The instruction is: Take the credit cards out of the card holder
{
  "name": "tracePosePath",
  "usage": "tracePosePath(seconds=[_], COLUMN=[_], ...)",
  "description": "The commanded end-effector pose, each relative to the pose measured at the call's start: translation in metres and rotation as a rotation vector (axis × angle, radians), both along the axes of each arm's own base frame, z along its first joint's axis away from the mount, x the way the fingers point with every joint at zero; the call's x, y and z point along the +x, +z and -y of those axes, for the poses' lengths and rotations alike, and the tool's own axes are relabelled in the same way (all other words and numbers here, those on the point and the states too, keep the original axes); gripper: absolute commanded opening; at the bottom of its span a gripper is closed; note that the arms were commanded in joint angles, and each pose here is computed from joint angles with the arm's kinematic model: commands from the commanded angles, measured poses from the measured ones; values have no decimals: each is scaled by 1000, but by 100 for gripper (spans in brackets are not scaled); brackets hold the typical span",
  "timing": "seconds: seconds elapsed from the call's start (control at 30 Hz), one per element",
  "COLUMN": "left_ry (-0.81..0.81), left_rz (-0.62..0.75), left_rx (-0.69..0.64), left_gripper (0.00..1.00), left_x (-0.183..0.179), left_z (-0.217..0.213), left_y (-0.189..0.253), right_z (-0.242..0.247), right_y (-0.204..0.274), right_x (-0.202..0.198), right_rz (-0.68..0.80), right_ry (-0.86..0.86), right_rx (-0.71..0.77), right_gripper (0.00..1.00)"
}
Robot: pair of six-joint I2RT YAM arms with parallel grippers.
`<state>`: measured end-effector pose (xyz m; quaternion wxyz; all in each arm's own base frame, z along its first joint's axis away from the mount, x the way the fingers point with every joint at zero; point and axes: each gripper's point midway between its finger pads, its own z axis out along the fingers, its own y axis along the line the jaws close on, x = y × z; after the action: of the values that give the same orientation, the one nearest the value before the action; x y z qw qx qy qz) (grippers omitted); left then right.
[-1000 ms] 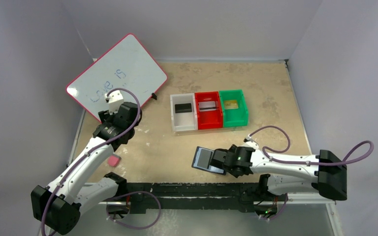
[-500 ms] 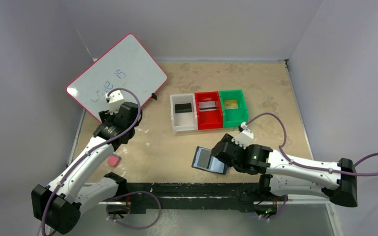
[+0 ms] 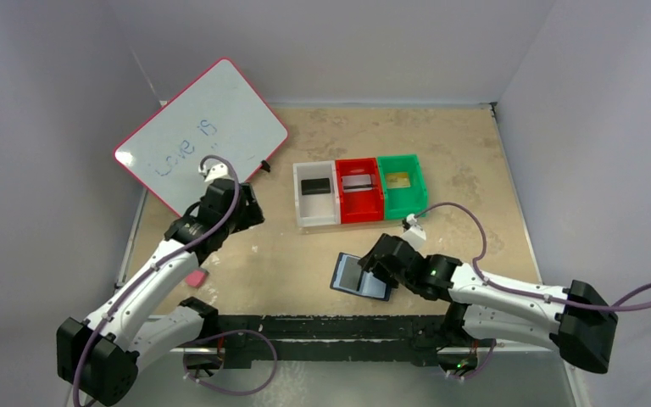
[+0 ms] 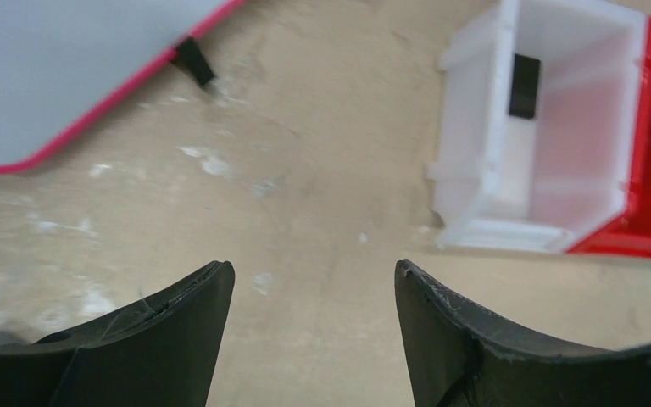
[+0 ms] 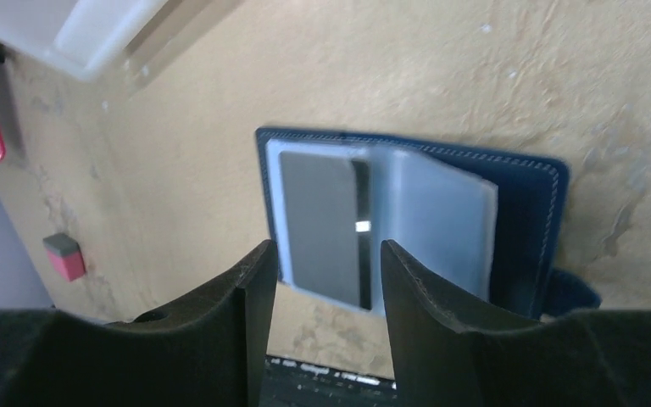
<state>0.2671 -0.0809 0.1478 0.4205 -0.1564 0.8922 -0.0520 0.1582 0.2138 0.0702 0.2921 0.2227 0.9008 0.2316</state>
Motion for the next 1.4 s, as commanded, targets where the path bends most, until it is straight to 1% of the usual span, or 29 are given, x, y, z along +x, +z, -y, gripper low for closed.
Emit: tracePosePath(seconds=[0.0, 0.13, 0.23, 0.33, 0.43, 0.67, 0.8, 1.0, 1.1, 1.23, 1.37], left_ry=[-179, -254, -317, -374, -403, -452, -476, -498, -518, -525, -478], left_rz=[15, -32, -48, -64, -68, -67, -95, -117, -130, -147, -154], left_rx=[-289, -249, -227, -239, -242, -254, -259, -274, -268, -254, -266], left_gripper=[69, 69, 67, 64, 63, 62, 61, 56, 54, 51, 47], left_x=[3, -4, -16, -28, -35, -42, -47, -53, -57, -62, -66], left_z=[66, 86, 109, 132, 146, 164, 175, 190, 198, 206, 206], left_y=[12, 5, 1, -5, -10, -13, -22, -32, -37, -44, -52], right_z=[-16, -18, -19, -14, -8, -11, -21, -33, -39, -44, -48], right_y=[-3, -10, -14, -23, -33, -49, -51, -54, -58, -62, -59], right_x=[5, 4, 3, 2, 1, -4, -3, 1, 3, 7, 10], right_rz=[-6, -13, -25, -50, -75, -119, -109, -102, -115, -130, -120], right_ry=[100, 117, 126, 106, 87, 109, 129, 134, 143, 152, 173], right_rx=[104, 125, 134, 111, 90, 83, 128, 178, 173, 138, 122], right_gripper=[50, 50, 49, 48, 47, 44, 41, 36, 34, 35, 37])
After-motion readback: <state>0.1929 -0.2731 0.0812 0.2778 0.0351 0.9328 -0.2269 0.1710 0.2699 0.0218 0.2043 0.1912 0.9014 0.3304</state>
